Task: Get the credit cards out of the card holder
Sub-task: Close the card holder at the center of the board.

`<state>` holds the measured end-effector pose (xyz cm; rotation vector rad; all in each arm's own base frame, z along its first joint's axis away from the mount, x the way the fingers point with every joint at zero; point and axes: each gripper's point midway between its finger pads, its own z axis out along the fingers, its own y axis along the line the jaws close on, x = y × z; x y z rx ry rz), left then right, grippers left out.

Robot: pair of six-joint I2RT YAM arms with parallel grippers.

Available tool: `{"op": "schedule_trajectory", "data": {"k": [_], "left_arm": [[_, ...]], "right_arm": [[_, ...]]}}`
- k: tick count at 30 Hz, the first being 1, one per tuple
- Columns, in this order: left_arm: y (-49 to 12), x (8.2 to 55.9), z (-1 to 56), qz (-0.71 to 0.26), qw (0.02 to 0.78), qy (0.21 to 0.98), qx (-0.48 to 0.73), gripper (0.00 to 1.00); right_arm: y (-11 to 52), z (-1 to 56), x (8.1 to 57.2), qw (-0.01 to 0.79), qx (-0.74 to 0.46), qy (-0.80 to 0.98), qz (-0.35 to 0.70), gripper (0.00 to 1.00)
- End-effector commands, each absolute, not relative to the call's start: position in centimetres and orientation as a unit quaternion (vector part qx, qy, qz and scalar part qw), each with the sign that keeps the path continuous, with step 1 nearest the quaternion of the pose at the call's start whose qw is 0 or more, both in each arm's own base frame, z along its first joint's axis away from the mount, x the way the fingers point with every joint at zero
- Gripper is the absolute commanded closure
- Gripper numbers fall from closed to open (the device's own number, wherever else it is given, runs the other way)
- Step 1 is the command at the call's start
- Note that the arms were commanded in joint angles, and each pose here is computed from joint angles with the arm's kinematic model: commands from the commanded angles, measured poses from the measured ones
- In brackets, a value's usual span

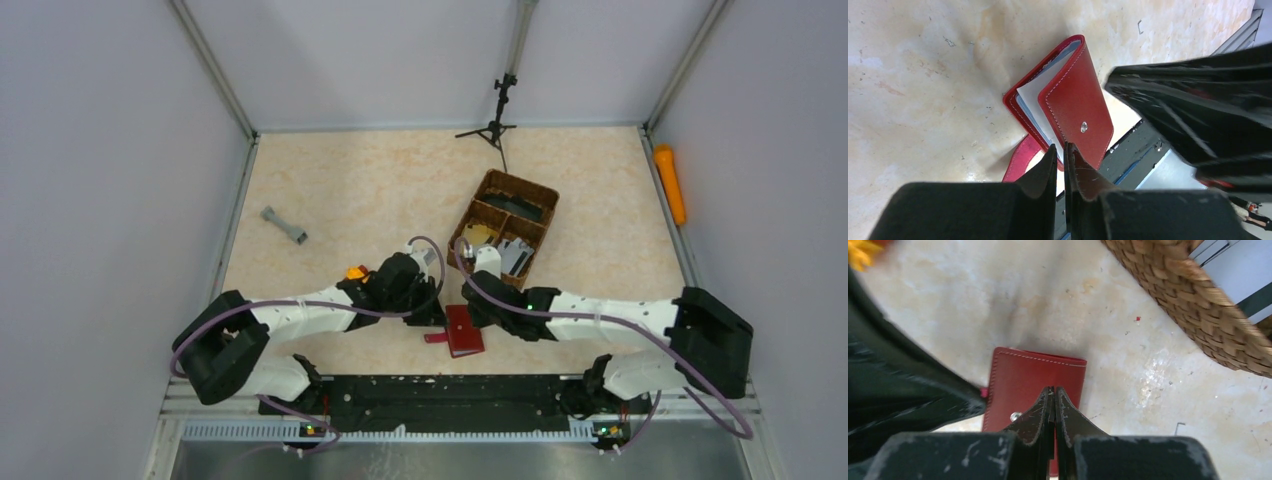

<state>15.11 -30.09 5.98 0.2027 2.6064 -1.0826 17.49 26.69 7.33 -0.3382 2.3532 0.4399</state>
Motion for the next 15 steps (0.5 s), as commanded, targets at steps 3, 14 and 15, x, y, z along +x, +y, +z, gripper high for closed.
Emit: {"op": "schedule_trajectory", "data": {"k": [3,14,15], "left_arm": [[-31.1,16.2,7.2,-0.391,0.183,0.899,0.077,0.88],[-30.9,16.4,7.5,-0.388,0.190,0.899,0.078,0.88],[-30.9,16.3,7.5,-0.388,0.189,0.899,0.079,0.88]], "right_arm": [[27.2,4.4,18.5,0.345,-0.144,0.920,0.117,1.00],[28.0,8.5,17.5,0.348,-0.161,0.908,0.172,1.00],[27.9,8.5,17.0,0.339,-0.165,0.908,0.180,1.00]]}}
